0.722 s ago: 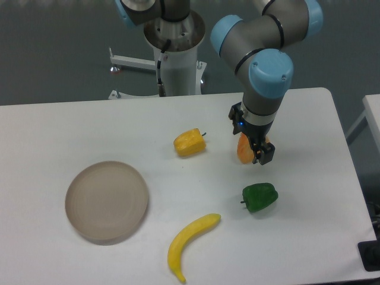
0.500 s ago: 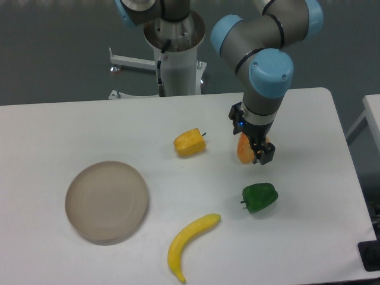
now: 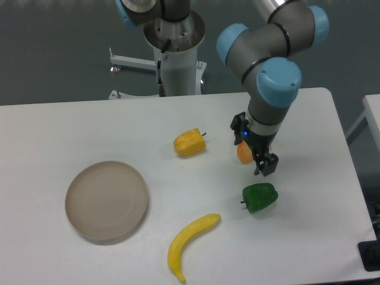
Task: Pick up the green pepper from the table
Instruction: 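Lower the gripper down onto the green bell pepper, then close the gripper around the green bell pepper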
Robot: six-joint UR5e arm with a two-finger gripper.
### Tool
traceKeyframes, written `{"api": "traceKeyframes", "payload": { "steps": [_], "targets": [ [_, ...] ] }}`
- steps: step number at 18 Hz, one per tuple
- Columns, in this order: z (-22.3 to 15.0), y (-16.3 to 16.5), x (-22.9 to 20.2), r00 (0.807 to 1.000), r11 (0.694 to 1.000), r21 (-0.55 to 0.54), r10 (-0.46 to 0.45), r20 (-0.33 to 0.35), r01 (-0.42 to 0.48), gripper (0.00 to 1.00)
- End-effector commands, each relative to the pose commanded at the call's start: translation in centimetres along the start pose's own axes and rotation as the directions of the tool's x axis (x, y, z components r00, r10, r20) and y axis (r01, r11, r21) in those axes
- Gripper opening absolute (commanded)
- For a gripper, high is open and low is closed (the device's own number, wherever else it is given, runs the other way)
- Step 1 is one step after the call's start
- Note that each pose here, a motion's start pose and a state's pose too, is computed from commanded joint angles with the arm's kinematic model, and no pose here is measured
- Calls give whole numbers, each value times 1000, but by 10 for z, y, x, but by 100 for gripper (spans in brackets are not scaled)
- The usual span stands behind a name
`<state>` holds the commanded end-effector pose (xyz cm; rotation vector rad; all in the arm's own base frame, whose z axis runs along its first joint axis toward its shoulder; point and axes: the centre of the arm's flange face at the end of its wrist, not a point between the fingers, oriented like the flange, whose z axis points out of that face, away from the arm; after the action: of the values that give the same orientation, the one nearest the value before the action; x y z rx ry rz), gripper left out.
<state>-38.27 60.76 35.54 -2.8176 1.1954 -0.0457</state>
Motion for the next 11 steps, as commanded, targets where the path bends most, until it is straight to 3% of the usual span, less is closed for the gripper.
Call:
{"api": "traceKeyframes", "payload": {
  "steps": [6, 11],
  "targets": [
    [46, -7, -26, 997, 998, 12, 63, 36, -63, 100],
    [58, 16, -35, 994, 995, 2, 103, 26, -103, 100]
  ]
}}
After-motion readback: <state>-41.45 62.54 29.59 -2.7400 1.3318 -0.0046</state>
